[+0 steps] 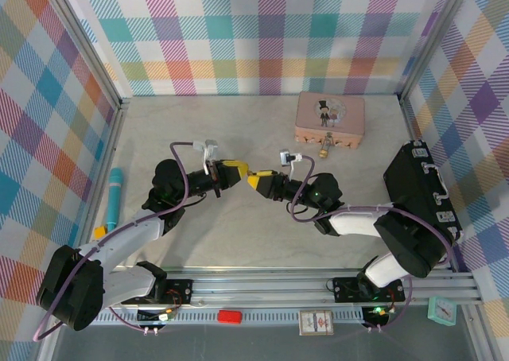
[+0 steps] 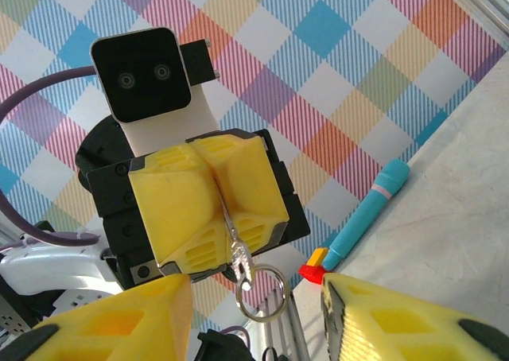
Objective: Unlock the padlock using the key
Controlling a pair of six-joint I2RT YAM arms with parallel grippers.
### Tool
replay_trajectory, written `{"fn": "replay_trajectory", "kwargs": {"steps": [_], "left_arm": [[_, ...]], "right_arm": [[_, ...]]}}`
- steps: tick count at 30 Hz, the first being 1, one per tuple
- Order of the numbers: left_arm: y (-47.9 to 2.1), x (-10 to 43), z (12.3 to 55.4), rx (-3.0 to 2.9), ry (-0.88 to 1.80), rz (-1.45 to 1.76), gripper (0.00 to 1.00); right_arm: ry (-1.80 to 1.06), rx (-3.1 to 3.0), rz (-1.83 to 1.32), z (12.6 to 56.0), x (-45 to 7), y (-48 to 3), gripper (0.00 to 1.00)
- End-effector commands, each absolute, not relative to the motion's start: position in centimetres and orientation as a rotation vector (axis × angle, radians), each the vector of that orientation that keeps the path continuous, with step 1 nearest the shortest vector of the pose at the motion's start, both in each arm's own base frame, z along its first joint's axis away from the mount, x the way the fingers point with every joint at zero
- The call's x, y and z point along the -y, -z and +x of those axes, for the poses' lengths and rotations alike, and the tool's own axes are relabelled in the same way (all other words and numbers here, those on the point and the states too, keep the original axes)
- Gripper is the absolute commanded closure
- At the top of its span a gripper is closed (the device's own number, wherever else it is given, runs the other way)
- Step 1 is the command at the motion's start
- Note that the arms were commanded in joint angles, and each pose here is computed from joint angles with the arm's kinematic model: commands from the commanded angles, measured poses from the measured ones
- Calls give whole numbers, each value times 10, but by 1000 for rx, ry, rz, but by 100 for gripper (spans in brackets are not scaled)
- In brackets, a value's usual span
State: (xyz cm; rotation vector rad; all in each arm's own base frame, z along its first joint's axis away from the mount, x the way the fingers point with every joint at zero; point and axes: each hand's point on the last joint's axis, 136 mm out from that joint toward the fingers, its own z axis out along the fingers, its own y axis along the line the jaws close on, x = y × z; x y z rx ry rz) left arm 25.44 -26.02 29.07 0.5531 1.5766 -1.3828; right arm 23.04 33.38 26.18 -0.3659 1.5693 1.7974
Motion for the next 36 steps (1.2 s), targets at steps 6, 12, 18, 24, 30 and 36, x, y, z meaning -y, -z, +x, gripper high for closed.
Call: {"fn": "replay_trajectory", "kwargs": {"steps": [6, 12, 18, 24, 30, 36], "left_arm": [[-301, 260, 250, -1514, 1418, 581, 100], [-303, 259, 251, -1504, 1426, 571, 100], [-301, 257, 254, -1514, 1423, 553, 100], [-302, 256, 255, -1512, 1422, 549, 100], [-302, 256, 254, -1510, 1425, 551, 100], [-304, 257, 252, -1504, 1435, 559, 100]], "right_arm": [[-1838, -1430, -423, 223, -332, -303, 57], [-1879, -1399, -453, 219, -335, -316, 59], [-1864, -1429, -451, 221, -336, -311, 64], [-1837, -1449, -434, 224, -335, -308, 68], [-1739, -1515, -391, 228, -327, -302, 55], [-1670, -1545, -412, 226, -322, -305, 47]]}}
